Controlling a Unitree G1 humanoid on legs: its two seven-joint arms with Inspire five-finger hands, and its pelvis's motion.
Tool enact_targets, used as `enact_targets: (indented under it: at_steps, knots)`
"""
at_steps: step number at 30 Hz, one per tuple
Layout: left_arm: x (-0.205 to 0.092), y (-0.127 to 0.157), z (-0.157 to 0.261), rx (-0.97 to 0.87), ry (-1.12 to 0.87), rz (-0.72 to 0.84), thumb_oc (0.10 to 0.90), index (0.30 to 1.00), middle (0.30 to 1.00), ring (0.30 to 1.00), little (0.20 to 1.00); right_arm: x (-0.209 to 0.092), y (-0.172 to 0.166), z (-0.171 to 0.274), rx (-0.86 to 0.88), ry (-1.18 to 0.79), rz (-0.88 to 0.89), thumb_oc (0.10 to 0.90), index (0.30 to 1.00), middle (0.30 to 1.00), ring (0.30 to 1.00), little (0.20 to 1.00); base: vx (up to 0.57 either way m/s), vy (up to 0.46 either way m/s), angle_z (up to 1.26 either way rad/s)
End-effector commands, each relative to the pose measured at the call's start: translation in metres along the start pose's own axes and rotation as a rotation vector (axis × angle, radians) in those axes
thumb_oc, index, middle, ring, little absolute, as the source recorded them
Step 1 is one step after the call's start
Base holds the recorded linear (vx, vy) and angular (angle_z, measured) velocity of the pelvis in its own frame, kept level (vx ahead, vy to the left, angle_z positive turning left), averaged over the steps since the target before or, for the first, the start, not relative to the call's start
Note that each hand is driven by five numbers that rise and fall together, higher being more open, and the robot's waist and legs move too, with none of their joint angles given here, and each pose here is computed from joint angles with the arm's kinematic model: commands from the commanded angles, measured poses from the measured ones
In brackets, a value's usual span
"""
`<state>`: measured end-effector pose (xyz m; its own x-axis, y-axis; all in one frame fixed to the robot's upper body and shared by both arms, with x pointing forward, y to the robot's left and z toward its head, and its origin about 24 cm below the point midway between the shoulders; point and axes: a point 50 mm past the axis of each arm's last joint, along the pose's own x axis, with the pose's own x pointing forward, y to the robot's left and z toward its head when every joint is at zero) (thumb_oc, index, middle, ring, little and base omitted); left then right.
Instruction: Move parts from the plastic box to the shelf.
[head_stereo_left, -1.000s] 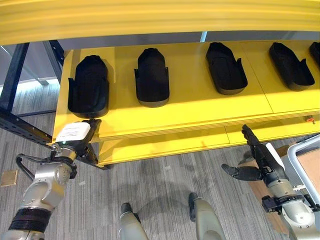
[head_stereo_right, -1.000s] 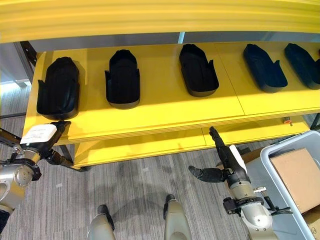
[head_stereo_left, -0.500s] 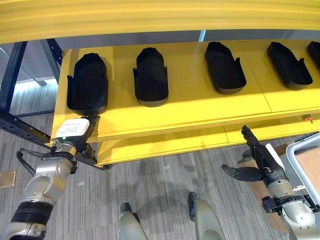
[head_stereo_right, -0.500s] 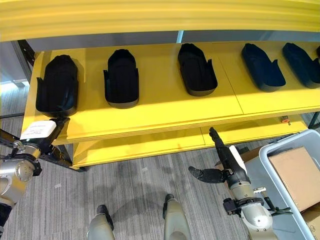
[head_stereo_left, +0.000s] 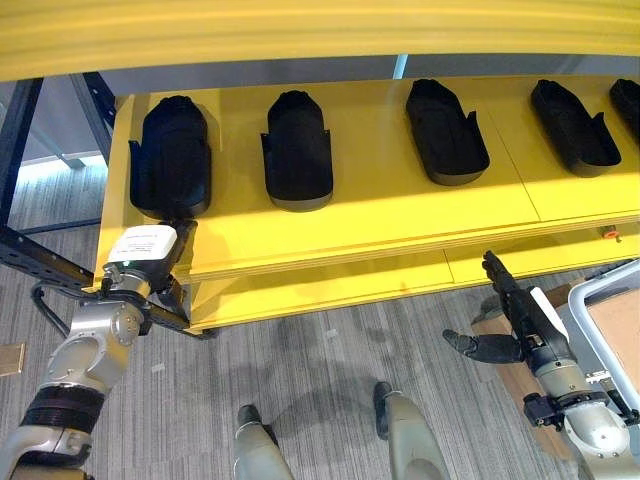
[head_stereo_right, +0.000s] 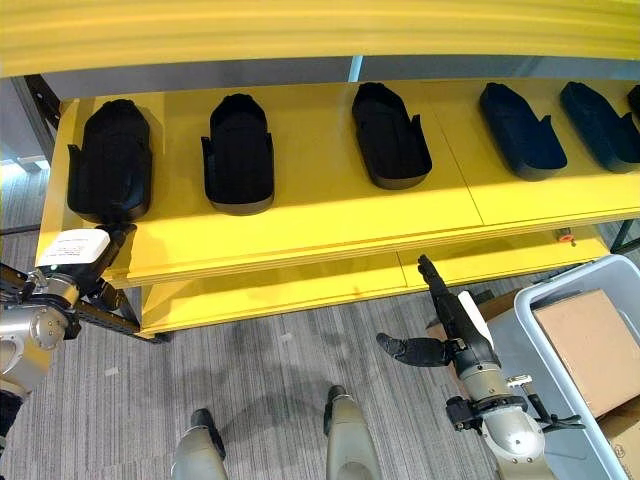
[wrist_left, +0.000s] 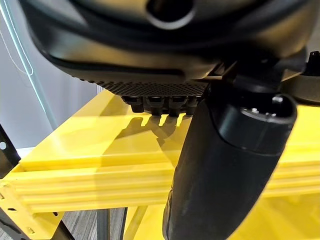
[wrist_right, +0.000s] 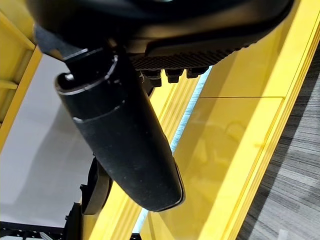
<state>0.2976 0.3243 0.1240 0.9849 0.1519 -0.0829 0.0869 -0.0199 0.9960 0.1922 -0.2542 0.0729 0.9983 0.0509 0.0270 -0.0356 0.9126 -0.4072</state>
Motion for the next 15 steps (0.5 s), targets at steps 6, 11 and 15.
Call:
enact_targets:
  at_steps: [6,11,15]
  knots:
    - [0.0117,0.0536,-0.0064,0.079,0.017,0.193,0.9,1.0,1.0,1.0,1.0,0.0054,-0.0117,0.0339,-0.009,-0.206,-0.043,0.9,1.0,1.0,1.0,1.0,0.0,0.0,0.0]
    - [0.0138,0.054,-0.0058,0.084,0.017,0.191,0.9,1.0,1.0,1.0,1.0,0.0061,-0.0119,0.0351,-0.013,-0.213,-0.039,0.9,1.0,1.0,1.0,1.0,0.0,0.0,0.0]
    - [0.0144,0.0518,-0.0015,0.069,0.001,0.195,0.9,1.0,1.0,1.0,1.0,0.0058,-0.0119,0.035,-0.012,-0.212,-0.041,0.9,1.0,1.0,1.0,1.0,0.0,0.0,0.0]
